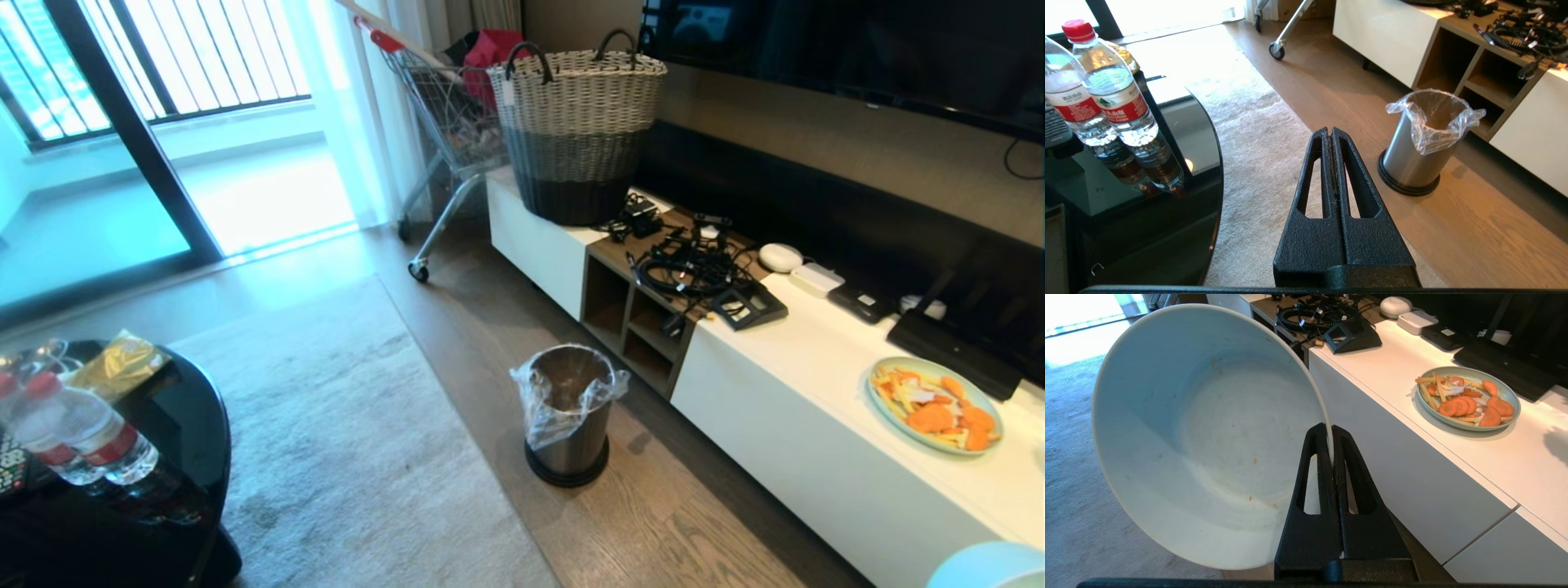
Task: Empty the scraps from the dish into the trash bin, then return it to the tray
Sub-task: Put the bowl back to the table
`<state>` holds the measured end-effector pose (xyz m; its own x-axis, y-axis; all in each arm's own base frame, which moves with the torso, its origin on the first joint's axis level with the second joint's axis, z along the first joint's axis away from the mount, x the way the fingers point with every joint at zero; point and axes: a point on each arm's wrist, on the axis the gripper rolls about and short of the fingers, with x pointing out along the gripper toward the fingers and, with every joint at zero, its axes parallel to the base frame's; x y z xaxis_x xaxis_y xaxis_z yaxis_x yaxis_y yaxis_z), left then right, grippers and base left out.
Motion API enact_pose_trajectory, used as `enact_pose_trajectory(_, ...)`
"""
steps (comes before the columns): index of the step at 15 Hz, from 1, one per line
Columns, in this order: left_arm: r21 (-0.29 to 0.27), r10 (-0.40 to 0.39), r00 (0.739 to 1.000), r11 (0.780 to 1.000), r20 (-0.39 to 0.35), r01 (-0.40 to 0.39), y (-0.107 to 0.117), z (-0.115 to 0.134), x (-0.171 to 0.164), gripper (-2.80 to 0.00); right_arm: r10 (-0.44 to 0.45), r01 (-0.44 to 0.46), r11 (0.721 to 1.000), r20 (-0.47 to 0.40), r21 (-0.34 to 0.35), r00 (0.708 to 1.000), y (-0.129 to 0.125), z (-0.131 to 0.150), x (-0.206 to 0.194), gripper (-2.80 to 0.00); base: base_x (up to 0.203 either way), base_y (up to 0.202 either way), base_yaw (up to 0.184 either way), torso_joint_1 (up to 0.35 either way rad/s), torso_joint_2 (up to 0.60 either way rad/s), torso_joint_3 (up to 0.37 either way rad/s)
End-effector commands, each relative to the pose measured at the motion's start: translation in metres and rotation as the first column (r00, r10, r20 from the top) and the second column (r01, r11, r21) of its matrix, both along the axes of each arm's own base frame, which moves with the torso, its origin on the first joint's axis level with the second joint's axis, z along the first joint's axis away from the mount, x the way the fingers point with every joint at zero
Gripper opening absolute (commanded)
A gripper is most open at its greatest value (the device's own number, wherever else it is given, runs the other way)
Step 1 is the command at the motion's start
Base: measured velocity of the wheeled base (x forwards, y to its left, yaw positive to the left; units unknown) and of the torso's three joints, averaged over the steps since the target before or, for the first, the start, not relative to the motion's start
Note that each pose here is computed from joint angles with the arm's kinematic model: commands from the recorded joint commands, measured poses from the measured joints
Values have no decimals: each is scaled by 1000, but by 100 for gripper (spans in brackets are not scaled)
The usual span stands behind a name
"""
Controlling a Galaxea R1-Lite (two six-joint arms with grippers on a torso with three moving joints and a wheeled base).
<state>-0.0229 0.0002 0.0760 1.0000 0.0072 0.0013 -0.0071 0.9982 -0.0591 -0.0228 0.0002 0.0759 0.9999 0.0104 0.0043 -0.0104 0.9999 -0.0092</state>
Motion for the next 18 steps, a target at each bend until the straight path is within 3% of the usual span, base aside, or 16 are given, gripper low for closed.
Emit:
enact_pose_trajectory(1, -1, 0, 1000, 1000, 0, 0, 0, 0, 0, -280, 0, 0, 1000, -1, 0, 1000, 0, 0, 0, -280, 0, 0, 0, 7, 2, 208)
enact_pose_trajectory(18, 1, 0, 1000, 1000, 0, 0, 0, 0, 0, -280, 0, 0, 1000, -1, 0, 1000, 0, 0, 0, -280, 0, 0, 0, 1, 0, 16)
